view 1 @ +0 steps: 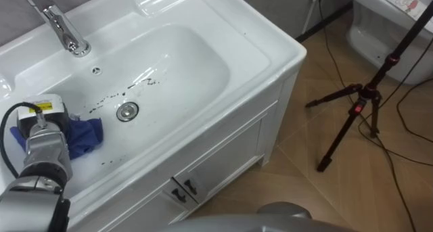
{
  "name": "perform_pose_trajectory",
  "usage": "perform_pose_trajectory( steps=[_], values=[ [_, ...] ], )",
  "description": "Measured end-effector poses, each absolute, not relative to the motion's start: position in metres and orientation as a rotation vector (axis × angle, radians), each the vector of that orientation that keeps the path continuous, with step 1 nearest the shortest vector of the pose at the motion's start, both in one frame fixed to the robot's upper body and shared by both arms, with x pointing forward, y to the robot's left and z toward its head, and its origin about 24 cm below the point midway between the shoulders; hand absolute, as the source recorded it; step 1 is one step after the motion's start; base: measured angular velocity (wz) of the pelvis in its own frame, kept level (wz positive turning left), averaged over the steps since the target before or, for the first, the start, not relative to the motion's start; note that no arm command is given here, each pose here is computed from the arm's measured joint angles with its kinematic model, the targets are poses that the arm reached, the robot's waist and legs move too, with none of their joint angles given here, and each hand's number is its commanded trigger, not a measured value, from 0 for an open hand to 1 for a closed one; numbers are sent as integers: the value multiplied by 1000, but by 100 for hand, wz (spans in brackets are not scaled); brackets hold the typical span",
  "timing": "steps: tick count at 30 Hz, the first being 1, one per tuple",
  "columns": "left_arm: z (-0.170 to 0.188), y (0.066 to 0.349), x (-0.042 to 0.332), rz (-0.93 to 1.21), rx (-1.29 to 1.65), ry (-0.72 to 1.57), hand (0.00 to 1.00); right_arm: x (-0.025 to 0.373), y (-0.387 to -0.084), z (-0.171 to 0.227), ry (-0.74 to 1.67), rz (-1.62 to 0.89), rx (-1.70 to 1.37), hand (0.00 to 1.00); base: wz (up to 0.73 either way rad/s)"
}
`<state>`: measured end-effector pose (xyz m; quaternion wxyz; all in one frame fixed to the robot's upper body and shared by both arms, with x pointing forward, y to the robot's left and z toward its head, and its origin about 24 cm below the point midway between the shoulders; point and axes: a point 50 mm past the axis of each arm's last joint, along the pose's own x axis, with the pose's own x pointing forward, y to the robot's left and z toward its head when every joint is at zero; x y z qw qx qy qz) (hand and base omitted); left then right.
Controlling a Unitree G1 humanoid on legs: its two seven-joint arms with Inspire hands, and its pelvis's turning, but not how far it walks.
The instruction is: Wipe basin
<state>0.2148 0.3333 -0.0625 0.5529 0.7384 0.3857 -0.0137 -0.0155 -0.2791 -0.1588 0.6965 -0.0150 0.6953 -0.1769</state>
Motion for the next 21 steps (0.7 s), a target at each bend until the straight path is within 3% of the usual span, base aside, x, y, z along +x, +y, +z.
perform_pose_trajectory(
  steps=[21],
  values=[
    [-73, 310, 214, 63, 1567, 856, 100, -11, -278, -159, 1536, -372, -41, 0, 5]
  ],
)
